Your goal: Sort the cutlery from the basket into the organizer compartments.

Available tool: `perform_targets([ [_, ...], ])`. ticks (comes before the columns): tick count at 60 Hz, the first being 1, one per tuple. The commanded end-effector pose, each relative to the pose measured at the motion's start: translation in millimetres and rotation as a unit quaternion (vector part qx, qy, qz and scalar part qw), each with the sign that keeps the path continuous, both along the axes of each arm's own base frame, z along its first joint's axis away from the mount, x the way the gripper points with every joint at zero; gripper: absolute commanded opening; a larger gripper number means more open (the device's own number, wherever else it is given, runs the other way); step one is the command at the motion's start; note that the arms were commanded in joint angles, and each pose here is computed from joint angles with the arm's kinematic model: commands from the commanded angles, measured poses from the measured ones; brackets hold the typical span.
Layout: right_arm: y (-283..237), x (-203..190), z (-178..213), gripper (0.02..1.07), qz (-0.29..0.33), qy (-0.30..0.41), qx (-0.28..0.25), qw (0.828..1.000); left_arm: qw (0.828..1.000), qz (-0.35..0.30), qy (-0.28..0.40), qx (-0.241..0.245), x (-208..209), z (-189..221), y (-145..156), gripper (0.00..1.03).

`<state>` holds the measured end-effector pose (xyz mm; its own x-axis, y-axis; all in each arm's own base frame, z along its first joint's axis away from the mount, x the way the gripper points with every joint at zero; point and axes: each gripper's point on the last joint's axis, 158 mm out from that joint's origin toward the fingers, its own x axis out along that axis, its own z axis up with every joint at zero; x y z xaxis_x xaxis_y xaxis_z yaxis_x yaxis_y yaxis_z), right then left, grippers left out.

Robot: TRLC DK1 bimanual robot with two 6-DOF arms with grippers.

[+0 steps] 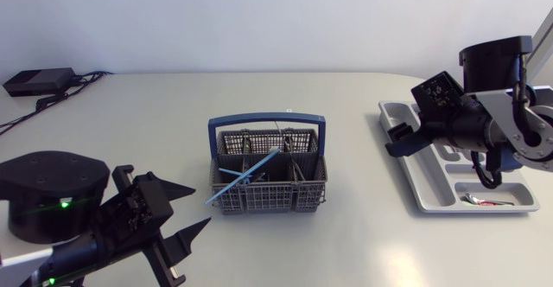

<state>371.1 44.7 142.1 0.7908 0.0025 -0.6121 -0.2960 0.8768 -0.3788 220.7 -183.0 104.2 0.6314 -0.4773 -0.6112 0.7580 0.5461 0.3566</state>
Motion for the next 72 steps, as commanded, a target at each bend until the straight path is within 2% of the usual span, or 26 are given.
perform_targets([
  [1, 16.8, -17.9, -3.1, 0.84, 0.015, 0.007, 0.011, 1.0, 1.0, 0.012, 0.013, -0.005, 4.4, -5.4, -3.6, 0.59],
  [21, 54.0, -46.6, -5.3, 0.84, 0.054, 0.01, 0.005, 0.998, 0.999, 0.025, 0.023, -0.007, 18.4, -10.5, -10.7, 0.47],
  [34, 54.8, -49.7, -7.6, 0.84, 0.056, 0.011, 0.004, 0.998, 0.999, 0.032, 0.022, -0.008, 24.9, -10.2, -10.8, 0.42],
  [39, 54.1, -50.6, -8.6, 0.84, 0.055, 0.011, 0.003, 0.998, 0.999, 0.032, 0.022, -0.011, 26.3, -10.5, -13.1, 0.37],
  [59, 54.0, -52.0, -9.5, 0.84, 0.056, 0.012, 0.003, 0.998, 0.999, 0.035, 0.027, -0.012, 31.3, -15.8, -17.8, 0.26],
  [72, 58.5, -55.6, -10.7, 0.84, 0.063, 0.014, 0.004, 0.998, 0.999, 0.036, 0.025, -0.015, 33.8, -15.6, -19.3, 0.24],
])
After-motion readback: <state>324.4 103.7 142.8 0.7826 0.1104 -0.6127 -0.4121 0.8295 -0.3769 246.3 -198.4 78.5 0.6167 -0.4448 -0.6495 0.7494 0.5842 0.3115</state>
